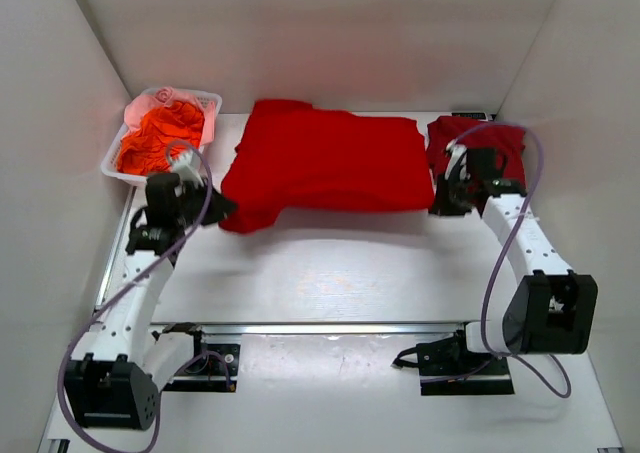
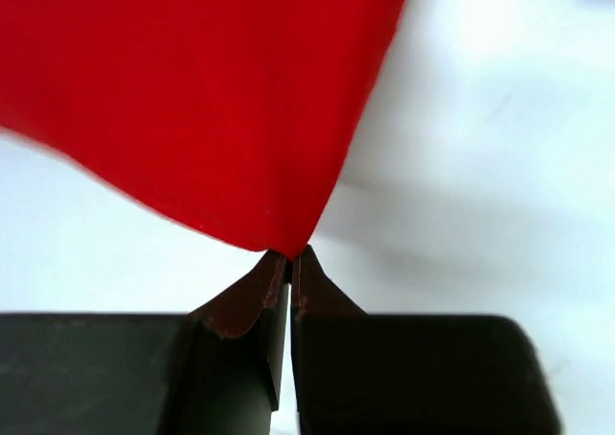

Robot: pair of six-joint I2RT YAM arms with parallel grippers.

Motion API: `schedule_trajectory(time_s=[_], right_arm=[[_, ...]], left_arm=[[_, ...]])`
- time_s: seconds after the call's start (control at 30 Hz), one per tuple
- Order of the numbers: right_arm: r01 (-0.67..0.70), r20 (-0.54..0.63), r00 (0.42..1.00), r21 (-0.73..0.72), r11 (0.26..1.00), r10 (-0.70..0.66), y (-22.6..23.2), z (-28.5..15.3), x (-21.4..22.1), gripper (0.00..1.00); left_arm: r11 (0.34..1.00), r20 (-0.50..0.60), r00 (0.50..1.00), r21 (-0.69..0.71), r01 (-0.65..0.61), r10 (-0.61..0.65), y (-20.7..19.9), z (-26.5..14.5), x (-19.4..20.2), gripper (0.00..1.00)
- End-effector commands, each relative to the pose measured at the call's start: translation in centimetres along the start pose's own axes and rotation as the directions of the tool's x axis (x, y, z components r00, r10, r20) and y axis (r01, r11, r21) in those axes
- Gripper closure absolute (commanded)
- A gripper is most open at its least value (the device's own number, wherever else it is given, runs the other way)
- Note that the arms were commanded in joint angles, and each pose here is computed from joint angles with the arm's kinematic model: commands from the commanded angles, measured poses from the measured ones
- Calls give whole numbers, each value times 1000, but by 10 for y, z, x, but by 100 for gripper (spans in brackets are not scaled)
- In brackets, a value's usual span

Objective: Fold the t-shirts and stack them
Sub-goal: Flatten out the tshirt, then grap the side of the flattened tshirt closest away from the robot with both arms

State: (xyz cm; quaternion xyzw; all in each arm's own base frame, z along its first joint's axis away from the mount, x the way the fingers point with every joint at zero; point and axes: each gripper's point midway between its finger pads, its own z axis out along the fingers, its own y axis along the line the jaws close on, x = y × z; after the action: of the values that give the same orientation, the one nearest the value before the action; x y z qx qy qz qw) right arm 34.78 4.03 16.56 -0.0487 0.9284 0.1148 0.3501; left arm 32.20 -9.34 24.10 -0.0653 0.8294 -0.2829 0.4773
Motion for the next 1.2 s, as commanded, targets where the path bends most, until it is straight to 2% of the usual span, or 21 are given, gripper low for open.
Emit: schedule_trajectory(time_s=[0.0,0.07,0.2,0.33,0.5,0.87,1.17], right_arm=[[-12,-72,997,-70,997,7,25,-15,47,100],[-71,-146,988,-84,994,58,29,-17,82,100],[-143,-296,949,-88,986,111,34,-26,138,100],[-137,-331,937,-66,988,108,38,-37,146,100],[-232,-369,909,-56,971,196,26,-30,152,100],[-261,-494,845,-46,964,205,20,-2,174,100],[-298,-485,836,-10,954,256,3,5,172,100]], left_arm=[[1000,-72,997,-10,-6,5,5,-20,53,100],[1000,-165,986,-26,14,-18,14,-26,95,100],[997,-253,966,-69,33,-50,29,-40,135,100],[995,-308,949,-87,44,-69,34,-46,157,100],[994,-284,955,-84,64,-86,36,-39,152,100],[988,-313,945,-149,52,-97,56,-19,148,100],[979,-275,958,-202,26,-82,72,-8,123,100]])
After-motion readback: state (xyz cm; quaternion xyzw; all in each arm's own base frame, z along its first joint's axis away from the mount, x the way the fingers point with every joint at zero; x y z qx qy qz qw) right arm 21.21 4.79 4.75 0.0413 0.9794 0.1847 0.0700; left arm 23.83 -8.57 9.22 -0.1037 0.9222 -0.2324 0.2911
